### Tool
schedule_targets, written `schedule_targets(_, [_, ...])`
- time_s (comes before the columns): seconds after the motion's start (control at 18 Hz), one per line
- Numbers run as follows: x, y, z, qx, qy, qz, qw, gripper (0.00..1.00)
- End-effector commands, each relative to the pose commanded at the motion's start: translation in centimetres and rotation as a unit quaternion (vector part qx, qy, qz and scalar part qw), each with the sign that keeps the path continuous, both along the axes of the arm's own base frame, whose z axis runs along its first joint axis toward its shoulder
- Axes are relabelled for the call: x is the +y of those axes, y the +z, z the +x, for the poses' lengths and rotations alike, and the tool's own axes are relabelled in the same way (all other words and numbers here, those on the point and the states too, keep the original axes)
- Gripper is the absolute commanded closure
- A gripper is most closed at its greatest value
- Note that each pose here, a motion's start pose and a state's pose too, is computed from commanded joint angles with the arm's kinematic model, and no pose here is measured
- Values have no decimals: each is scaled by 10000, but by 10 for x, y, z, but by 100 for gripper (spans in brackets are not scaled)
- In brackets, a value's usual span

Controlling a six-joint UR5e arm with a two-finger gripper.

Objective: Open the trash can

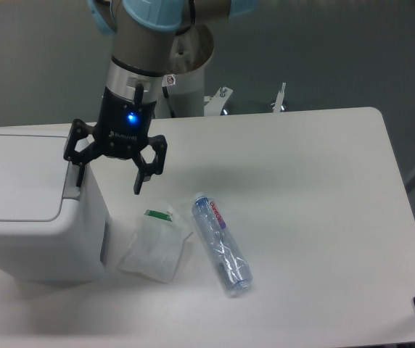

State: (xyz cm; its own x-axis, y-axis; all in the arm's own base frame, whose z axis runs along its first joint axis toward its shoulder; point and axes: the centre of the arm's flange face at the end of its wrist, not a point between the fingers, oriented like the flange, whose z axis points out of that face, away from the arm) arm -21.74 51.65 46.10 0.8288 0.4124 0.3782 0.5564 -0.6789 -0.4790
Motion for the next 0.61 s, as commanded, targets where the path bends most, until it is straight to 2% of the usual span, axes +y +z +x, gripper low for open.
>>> schedule_targets(0.61, [0, 5, 0, 35, -6, 35, 10000, 0])
